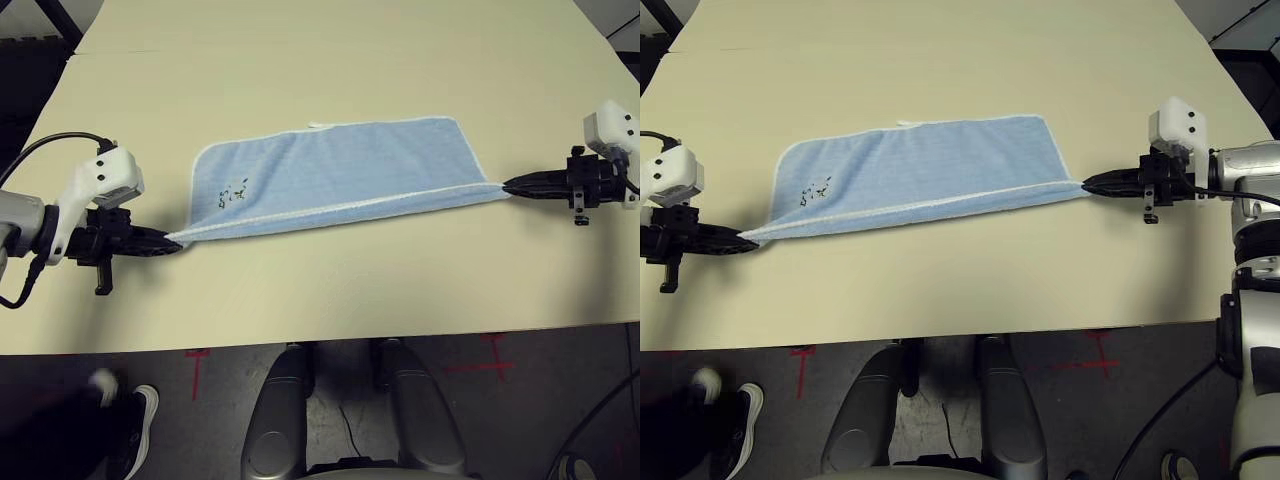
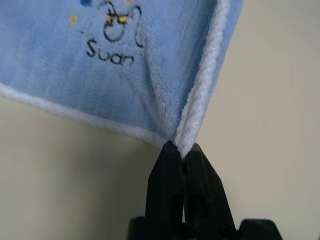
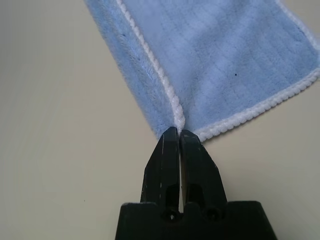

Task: Fold the towel and set it aside.

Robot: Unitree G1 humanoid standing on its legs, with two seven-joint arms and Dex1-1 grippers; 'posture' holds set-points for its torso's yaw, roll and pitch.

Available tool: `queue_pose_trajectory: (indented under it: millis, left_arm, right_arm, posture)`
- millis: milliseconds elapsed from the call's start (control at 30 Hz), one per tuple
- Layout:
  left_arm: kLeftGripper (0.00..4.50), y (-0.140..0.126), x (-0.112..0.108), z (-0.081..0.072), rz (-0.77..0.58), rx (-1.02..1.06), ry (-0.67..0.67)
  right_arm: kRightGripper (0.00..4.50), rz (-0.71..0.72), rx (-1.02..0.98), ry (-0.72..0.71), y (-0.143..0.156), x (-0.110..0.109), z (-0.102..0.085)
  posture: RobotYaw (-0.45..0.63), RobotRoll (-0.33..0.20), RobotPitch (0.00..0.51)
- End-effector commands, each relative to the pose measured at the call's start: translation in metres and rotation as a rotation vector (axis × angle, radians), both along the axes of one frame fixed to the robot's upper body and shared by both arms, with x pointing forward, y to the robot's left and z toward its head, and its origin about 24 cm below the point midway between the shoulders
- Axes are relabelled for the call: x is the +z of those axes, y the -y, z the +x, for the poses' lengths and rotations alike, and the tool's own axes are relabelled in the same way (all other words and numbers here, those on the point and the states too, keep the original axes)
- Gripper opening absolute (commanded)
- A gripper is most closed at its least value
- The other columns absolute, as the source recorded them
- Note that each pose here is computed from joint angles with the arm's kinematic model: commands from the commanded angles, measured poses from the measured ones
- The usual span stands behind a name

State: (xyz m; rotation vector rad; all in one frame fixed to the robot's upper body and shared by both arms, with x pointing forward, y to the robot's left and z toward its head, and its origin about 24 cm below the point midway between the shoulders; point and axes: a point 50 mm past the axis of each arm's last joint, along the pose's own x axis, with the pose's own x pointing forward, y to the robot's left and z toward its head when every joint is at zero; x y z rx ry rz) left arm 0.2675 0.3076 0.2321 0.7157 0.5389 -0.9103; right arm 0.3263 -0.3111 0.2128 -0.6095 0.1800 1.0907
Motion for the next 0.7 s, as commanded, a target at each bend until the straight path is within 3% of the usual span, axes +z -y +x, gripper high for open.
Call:
queue_pose_trajectory:
  millis: [33,400,700]
  left_arm:
    - [0.05,-0.006,-0.003,0.008,0.030,0.040,0.020]
    - [0.05,-0.010,0.006,0.023,0.051,0.040,0.032]
    - [0.05,-0.008,0.015,0.049,0.066,0.066,0.164]
  right_arm:
    - [0.00,0.030,-0.060,0.038,0.012,0.006,-0.005]
    - [0.00,0.092,-0.165,0.101,0.025,-0.001,-0.007]
    - [0.00,0.081,-0.307,0.159,0.024,-0.011,0.004]
  posture:
    - [0.02,0.000,0.260]
    - [0.01,0.000,0.258]
    - [0.02,0.000,0.257]
